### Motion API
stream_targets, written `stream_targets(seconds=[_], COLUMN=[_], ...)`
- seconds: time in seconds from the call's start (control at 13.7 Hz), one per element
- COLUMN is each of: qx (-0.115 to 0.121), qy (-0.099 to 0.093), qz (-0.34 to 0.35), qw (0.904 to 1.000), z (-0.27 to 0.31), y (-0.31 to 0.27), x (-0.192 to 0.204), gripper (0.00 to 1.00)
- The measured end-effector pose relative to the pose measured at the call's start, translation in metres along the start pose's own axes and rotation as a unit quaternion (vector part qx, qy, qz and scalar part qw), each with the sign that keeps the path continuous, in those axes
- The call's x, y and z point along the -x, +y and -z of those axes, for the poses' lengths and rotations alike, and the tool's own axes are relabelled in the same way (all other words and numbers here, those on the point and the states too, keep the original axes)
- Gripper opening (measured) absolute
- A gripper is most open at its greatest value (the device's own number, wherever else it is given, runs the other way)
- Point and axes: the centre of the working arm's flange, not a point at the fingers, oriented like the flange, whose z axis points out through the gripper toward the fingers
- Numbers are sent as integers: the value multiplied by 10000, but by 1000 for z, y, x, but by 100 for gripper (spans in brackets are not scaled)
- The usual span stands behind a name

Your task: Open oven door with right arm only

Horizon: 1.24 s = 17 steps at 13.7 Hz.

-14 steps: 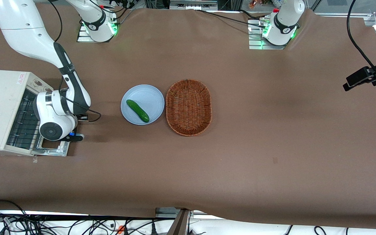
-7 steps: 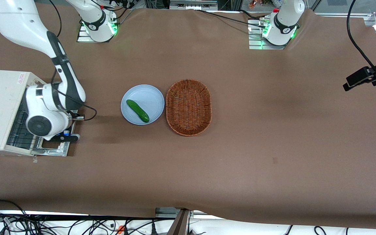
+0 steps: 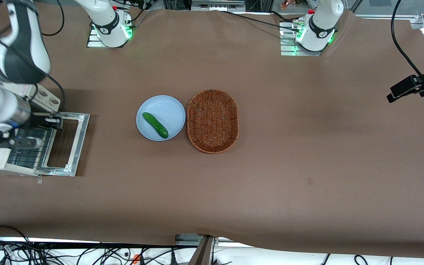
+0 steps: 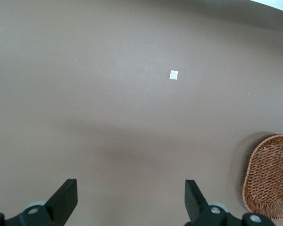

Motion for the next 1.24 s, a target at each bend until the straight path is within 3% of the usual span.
stream_targets(seconds=[0.07, 0.22, 0.29, 0.37, 0.51, 0.73, 1.24], qx=[-80, -326, -537, -693, -755, -536, -390], qy=[74, -105, -90, -24, 58, -49, -212], qz=[35, 49, -48, -137, -279, -267, -201], qw=[9999, 9994, 9985, 9975, 9967, 9982, 9988], z=[20, 37, 43, 49, 65, 69, 55], y=[6, 17, 24, 33, 53, 65, 61], x=[9, 25, 28, 32, 47, 67, 69], gripper=[63, 83, 95, 100, 100, 100, 100])
